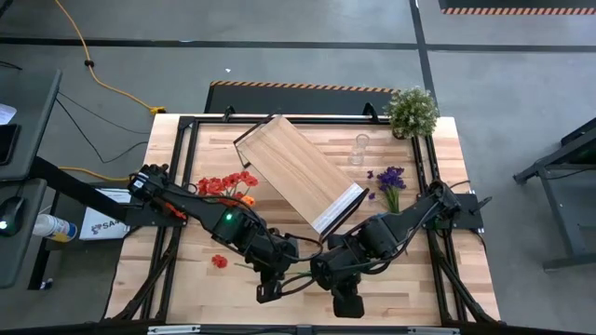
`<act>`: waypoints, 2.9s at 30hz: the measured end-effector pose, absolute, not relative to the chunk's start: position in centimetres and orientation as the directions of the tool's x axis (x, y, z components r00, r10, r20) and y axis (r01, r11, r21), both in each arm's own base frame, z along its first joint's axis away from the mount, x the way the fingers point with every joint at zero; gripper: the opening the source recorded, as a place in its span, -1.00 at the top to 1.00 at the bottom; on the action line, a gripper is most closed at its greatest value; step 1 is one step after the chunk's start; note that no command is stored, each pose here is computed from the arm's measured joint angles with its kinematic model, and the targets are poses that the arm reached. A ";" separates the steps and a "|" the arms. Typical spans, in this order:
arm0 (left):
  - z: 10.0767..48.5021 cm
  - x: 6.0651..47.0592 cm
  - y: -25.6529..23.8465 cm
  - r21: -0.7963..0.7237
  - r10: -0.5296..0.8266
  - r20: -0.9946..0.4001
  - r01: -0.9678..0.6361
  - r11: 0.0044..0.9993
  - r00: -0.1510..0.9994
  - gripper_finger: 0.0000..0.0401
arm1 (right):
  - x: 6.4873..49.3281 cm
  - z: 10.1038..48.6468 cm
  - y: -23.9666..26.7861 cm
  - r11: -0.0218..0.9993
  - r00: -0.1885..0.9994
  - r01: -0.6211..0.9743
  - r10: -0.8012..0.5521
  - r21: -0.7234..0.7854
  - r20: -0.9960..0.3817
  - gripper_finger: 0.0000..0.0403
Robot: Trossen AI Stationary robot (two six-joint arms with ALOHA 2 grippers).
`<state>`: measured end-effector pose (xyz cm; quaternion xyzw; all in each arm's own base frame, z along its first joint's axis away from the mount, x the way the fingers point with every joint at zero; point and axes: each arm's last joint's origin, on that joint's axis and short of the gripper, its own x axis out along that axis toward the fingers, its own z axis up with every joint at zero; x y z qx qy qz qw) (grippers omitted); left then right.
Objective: Pick and place flowers into a vace then onto a shelf
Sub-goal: Put the red flower into the top transparent vase
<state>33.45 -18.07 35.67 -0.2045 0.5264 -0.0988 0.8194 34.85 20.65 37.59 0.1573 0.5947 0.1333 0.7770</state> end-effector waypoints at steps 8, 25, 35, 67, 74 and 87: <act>35.3 32.5 -18.7 -0.400 -0.342 -0.861 -0.085 0.913 0.377 0.86 | 33.6 39.2 20.6 0.941 0.357 -0.019 0.323 0.339 -0.877 0.43; 41.8 30.5 -19.1 -0.318 -0.211 -0.777 -0.081 0.945 0.594 0.86 | 26.7 45.9 19.3 0.981 0.687 0.088 0.064 0.171 -0.724 0.43; 44.6 29.6 -17.5 -0.226 -0.041 -0.713 -0.175 0.958 0.700 0.86 | 23.9 48.4 18.2 0.984 0.806 0.169 -0.101 0.063 -0.583 0.43; 49.8 32.1 -7.0 -0.047 0.394 -0.400 -0.448 0.893 0.827 0.86 | 20.1 52.0 13.4 0.919 0.847 0.340 -0.391 -0.198 -0.361 0.43; 52.3 31.9 -5.6 -0.019 0.409 -0.233 -0.425 0.905 0.882 0.86 | 20.2 51.4 11.8 0.868 0.784 0.441 -0.496 -0.228 -0.373 0.43; 55.1 31.5 -2.2 -0.001 0.298 -0.059 -0.299 0.954 0.953 0.86 | 18.4 53.3 7.4 0.723 0.683 0.643 -0.691 -0.254 -0.236 0.43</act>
